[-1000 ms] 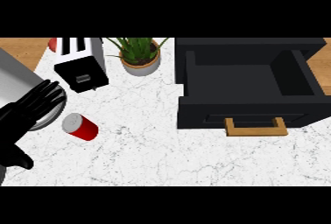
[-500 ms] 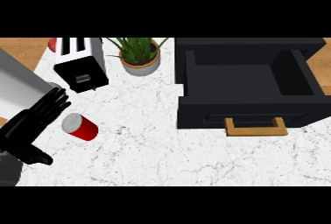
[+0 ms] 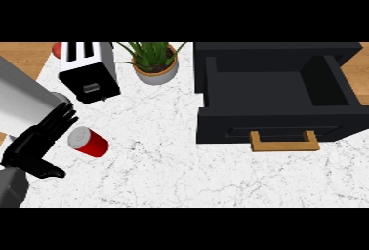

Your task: Pick up the can, place it into the drawer and close the drawer

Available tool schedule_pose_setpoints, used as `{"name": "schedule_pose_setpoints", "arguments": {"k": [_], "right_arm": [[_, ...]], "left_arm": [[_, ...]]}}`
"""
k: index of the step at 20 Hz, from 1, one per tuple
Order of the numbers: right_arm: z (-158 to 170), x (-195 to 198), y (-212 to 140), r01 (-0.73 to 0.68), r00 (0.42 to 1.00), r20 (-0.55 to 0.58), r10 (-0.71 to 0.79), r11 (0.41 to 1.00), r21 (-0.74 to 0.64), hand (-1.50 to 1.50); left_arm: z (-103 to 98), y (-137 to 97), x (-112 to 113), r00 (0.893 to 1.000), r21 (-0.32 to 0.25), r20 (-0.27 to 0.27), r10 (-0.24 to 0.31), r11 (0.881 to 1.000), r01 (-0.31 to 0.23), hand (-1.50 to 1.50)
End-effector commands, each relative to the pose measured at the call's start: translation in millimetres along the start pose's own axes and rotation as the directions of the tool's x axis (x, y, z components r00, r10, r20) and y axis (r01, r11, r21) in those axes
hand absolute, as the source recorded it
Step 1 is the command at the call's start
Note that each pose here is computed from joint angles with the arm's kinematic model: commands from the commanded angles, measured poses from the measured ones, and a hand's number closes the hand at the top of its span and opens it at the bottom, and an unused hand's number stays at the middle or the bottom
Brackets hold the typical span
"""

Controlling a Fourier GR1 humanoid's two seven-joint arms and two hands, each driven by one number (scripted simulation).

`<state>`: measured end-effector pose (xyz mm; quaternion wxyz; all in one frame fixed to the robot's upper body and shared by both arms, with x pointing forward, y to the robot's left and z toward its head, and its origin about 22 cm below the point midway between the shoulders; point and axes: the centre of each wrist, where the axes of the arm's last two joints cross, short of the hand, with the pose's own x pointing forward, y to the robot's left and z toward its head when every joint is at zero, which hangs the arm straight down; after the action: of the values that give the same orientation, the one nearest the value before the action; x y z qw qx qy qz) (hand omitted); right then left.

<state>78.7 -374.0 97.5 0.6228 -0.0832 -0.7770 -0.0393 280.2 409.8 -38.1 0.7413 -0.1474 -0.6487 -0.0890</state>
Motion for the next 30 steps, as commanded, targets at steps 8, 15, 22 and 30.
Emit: {"name": "schedule_pose_setpoints", "arguments": {"k": [8,15,22,30], "right_arm": [[1.3,2.1,-3.2,-0.006,1.0,-0.009,0.006,1.0,0.004,-1.5],[13.7,18.4,-9.3,-0.009,1.0,0.003,0.009,1.0,0.007,-1.5],[-0.2,8.5,-10.3,0.023,1.0,-0.012,-0.023,1.0,0.012,-1.5],[22.3,9.4,-6.2,0.021,1.0,-0.02,-0.02,1.0,0.023,-1.5]], "left_arm": [[-4.5,7.1,-36.1,0.998,0.012,-0.047,0.035,0.999,-0.035,-1.5],[4.9,0.5,-55.1,0.996,-0.012,-0.06,0.061,0.998,-0.062,-1.5],[-8.7,-13.2,-64.3,0.988,-0.019,-0.067,0.137,0.99,-0.138,-1.5],[-35.5,-29.6,-60.9,0.973,-0.088,-0.101,0.207,0.972,-0.216,1.5]]}}
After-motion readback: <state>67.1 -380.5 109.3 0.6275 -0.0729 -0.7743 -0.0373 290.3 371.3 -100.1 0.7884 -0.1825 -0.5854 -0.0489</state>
